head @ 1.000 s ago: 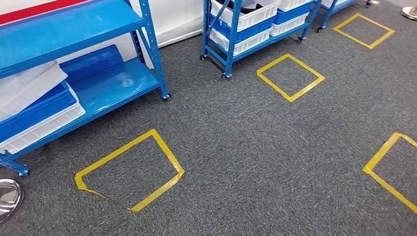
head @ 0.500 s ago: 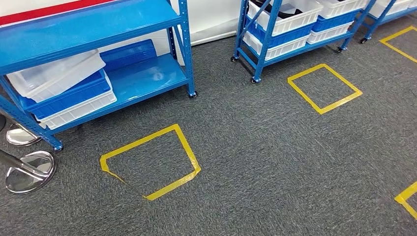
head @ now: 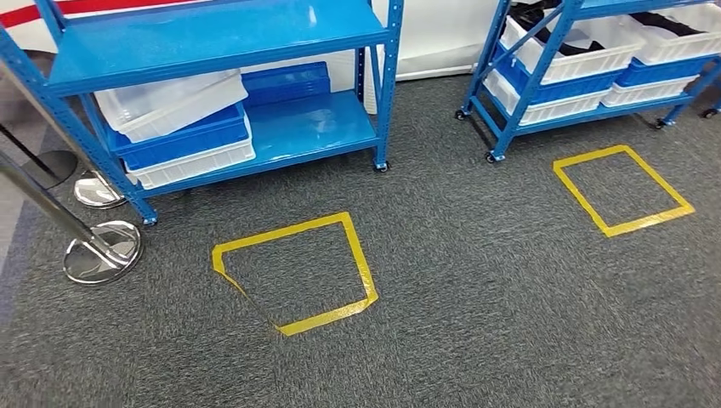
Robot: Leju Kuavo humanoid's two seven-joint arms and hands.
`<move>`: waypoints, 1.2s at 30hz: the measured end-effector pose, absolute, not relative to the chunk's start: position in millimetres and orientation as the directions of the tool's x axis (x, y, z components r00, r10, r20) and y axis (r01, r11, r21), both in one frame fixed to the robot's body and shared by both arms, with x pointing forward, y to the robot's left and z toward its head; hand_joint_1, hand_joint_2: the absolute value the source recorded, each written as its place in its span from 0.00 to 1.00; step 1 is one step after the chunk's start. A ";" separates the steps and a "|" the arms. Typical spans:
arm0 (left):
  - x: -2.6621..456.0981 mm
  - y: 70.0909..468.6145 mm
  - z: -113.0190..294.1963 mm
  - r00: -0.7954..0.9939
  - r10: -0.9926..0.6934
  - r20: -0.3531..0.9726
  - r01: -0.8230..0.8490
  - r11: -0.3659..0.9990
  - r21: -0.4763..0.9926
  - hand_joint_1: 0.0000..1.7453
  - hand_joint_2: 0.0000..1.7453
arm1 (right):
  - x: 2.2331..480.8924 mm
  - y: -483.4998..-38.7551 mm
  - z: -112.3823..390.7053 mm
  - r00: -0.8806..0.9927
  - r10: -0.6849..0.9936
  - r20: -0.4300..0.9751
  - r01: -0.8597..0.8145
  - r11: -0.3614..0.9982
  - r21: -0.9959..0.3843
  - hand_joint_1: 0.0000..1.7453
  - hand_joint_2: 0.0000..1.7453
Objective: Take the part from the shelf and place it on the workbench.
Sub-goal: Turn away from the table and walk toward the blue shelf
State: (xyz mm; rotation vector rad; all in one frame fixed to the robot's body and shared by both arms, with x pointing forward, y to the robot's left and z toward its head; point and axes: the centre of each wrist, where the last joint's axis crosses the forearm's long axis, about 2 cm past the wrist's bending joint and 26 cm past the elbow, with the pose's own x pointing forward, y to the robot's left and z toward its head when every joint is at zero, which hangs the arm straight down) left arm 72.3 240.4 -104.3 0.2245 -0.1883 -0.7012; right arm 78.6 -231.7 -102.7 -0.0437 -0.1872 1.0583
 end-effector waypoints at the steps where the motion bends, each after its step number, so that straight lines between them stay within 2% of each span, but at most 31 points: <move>1: 72.7 239.5 -104.2 0.752 -0.652 0.096 0.614 0.745 0.261 0.00 0.00 | 78.0 -232.7 -102.9 0.477 0.870 0.125 -0.862 0.491 -0.126 0.00 0.00; 13: 74.8 241.7 -104.3 0.637 -0.765 0.099 0.736 0.641 0.218 0.00 0.00 | 75.2 -245.7 -104.7 0.575 0.809 0.121 -0.789 0.587 -0.180 0.00 0.00; 23: 80.8 248.9 -103.8 0.601 -0.793 0.100 0.750 0.603 0.272 0.00 0.00 | 79.8 -264.9 -104.6 0.659 0.747 0.088 -0.682 0.642 -0.349 0.00 0.00; 29: 82.0 244.9 -103.0 0.617 -0.782 0.090 0.727 0.610 0.316 0.00 0.00 | 72.4 -273.8 -106.6 0.657 0.753 0.027 -0.711 0.631 -0.309 0.00 0.00; 36: 81.3 243.4 -102.8 0.620 -0.779 0.092 0.720 0.612 0.328 0.00 0.00 | 73.4 -276.0 -106.4 0.656 0.754 0.028 -0.706 0.627 -0.329 0.00 0.00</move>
